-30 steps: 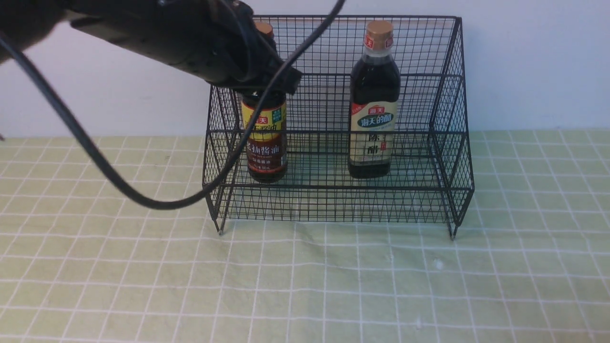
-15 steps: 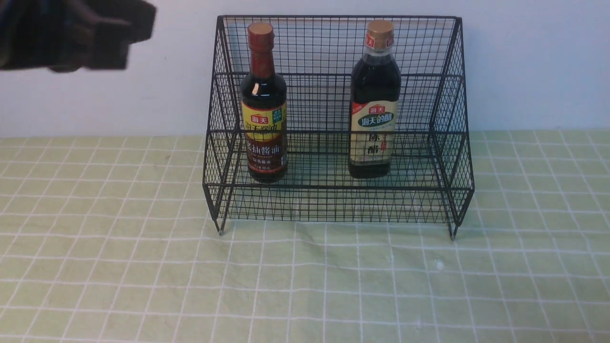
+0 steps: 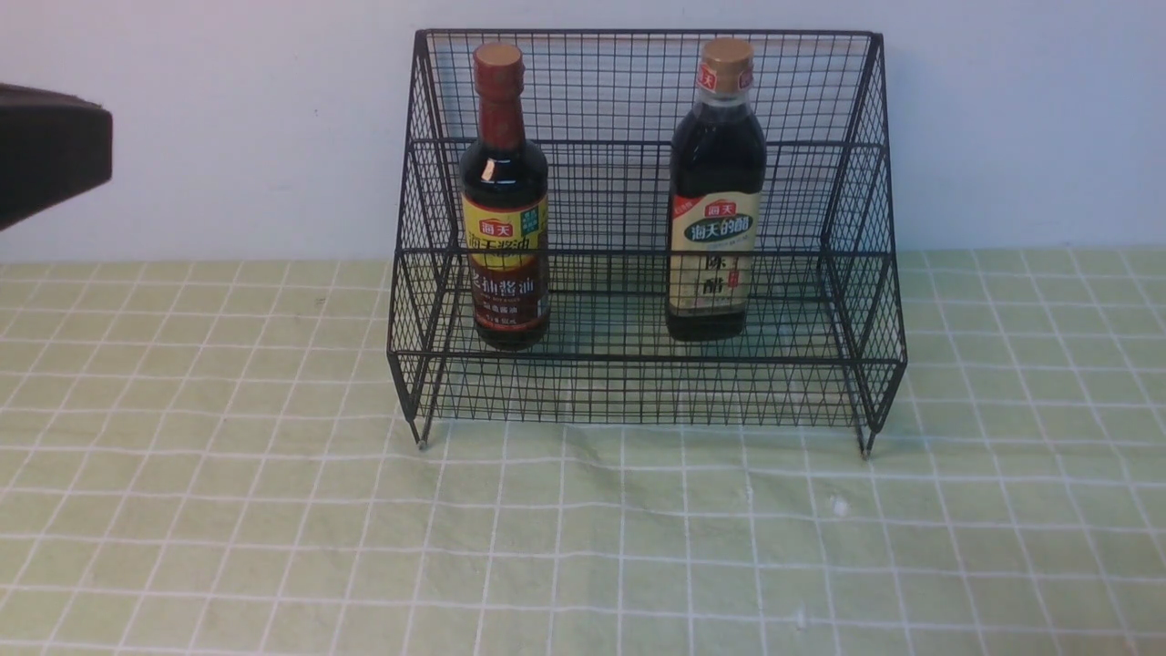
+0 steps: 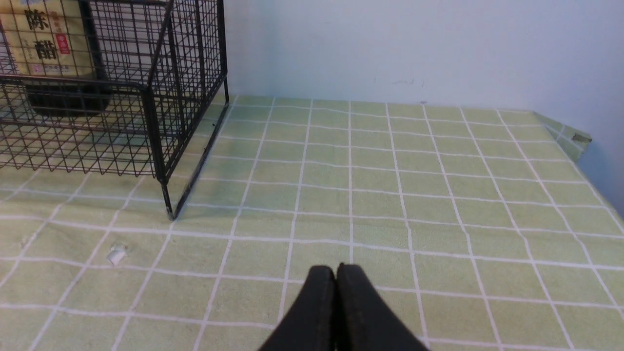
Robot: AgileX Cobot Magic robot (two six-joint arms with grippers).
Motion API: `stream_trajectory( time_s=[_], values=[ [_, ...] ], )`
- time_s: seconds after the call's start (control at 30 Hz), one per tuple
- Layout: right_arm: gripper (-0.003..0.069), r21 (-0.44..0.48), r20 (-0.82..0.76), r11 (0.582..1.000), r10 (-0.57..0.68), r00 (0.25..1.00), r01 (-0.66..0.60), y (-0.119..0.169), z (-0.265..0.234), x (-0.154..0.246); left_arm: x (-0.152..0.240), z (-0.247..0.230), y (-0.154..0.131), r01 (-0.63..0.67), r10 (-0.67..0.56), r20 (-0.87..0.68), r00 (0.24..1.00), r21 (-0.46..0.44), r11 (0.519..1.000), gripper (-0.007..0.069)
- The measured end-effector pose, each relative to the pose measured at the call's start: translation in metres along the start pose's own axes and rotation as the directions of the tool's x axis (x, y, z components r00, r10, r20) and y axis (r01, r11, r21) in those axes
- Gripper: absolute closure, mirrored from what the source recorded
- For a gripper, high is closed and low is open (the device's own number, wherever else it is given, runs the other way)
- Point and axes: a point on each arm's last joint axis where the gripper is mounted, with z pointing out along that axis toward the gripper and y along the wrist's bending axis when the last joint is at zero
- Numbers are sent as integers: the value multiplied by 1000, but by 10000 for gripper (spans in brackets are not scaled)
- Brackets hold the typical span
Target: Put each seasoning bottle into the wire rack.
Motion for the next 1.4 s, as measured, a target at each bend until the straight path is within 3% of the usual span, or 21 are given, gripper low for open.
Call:
stream_trajectory(
  time_s=[0.43,0.67,0.83,0.87,0.9,1.1,1.13,1.23,1.4],
  values=[
    [673,0,0,1000,0,1000,0,0,0,0,2,-2,4,-34,34,-5,999,-50,998,631],
    [673,0,0,1000,0,1000,0,0,0,0,30,-12,6,-58,64,52,997,-108,993,631],
    [673,0,0,1000,0,1000,0,0,0,0,109,-7,11,-51,85,148,985,-219,974,631],
    [673,0,0,1000,0,1000,0,0,0,0,109,-7,12,-49,84,147,986,-224,973,631],
    [673,0,0,1000,0,1000,0,0,0,0,140,-2,13,-22,71,174,982,-268,963,631],
    [673,0,0,1000,0,1000,0,0,0,0,220,14,17,83,0,217,976,-373,924,631],
    [673,0,0,1000,0,1000,0,0,0,0,247,22,17,97,-21,194,981,-391,915,631],
    [673,0,0,1000,0,1000,0,0,0,0,279,31,16,105,-47,153,987,-399,911,631],
    [673,0,0,1000,0,1000,0,0,0,0,287,32,15,105,-66,112,992,-396,912,631]
  ],
)
